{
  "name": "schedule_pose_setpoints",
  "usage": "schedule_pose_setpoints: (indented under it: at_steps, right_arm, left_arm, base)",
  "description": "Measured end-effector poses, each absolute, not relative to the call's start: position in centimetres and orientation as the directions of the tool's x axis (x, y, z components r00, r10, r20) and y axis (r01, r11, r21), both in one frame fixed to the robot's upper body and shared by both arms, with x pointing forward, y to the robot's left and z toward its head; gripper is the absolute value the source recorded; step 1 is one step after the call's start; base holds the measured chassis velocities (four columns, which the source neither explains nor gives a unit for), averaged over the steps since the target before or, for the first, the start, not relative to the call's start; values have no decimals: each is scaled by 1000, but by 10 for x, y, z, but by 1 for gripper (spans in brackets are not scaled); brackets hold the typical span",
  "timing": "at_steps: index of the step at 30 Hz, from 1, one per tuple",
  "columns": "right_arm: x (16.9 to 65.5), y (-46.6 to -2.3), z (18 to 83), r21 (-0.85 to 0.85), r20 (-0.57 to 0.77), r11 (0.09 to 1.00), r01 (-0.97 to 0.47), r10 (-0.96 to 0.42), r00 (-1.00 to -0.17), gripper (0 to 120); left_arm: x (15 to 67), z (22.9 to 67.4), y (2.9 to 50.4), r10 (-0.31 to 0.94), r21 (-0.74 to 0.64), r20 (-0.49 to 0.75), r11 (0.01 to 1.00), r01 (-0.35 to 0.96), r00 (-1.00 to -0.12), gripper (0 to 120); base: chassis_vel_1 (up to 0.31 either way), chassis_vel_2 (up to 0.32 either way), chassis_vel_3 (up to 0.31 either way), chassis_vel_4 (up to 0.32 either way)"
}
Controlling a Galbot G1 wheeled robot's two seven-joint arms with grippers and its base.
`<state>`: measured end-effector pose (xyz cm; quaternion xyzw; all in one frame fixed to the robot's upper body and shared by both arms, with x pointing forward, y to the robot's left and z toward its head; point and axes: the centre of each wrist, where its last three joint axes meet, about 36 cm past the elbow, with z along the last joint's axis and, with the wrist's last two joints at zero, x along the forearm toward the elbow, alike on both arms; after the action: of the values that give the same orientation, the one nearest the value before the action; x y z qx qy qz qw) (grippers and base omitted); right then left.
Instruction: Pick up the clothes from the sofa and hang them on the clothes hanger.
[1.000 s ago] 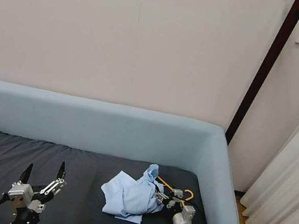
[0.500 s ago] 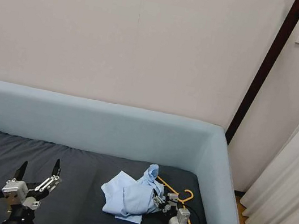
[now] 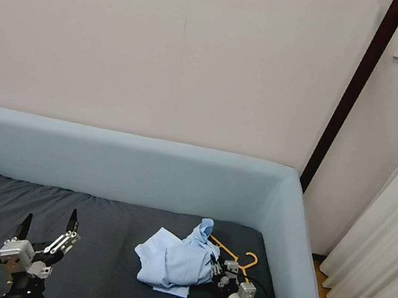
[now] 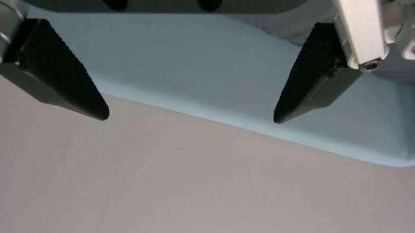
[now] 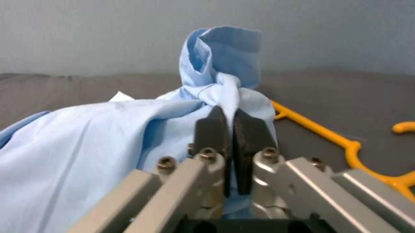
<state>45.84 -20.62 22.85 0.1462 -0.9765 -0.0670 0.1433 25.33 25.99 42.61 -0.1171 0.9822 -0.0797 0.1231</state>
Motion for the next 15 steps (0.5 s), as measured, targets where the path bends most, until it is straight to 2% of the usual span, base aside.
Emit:
schedule_pose_setpoints:
  at_steps: [8, 12, 13, 15]
  right_arm:
    - [460, -208, 244, 195, 180, 947, -256, -292, -940, 0]
    - [473, -210, 280, 233, 45, 926, -297, -315, -948, 0]
    - [473, -210, 280, 233, 45, 926, -297, -315, -948, 0]
    - [484, -211, 309, 251, -49, 906, -341, -340, -939, 0]
  left_arm:
    - [251, 431, 257, -259, -188, -236, 958, -218, -936, 100]
    - [249, 436, 256, -264, -193, -253, 957, -218, -931, 100]
    - [249, 436, 256, -264, -193, -253, 957, -218, -931, 100]
    - [248, 437, 255, -266, -195, -258, 956, -219, -929, 100]
  base:
    - [0, 0, 0, 0]
    - [0, 0, 0, 0]
    - [0, 0, 0, 0]
    - [0, 0, 0, 0]
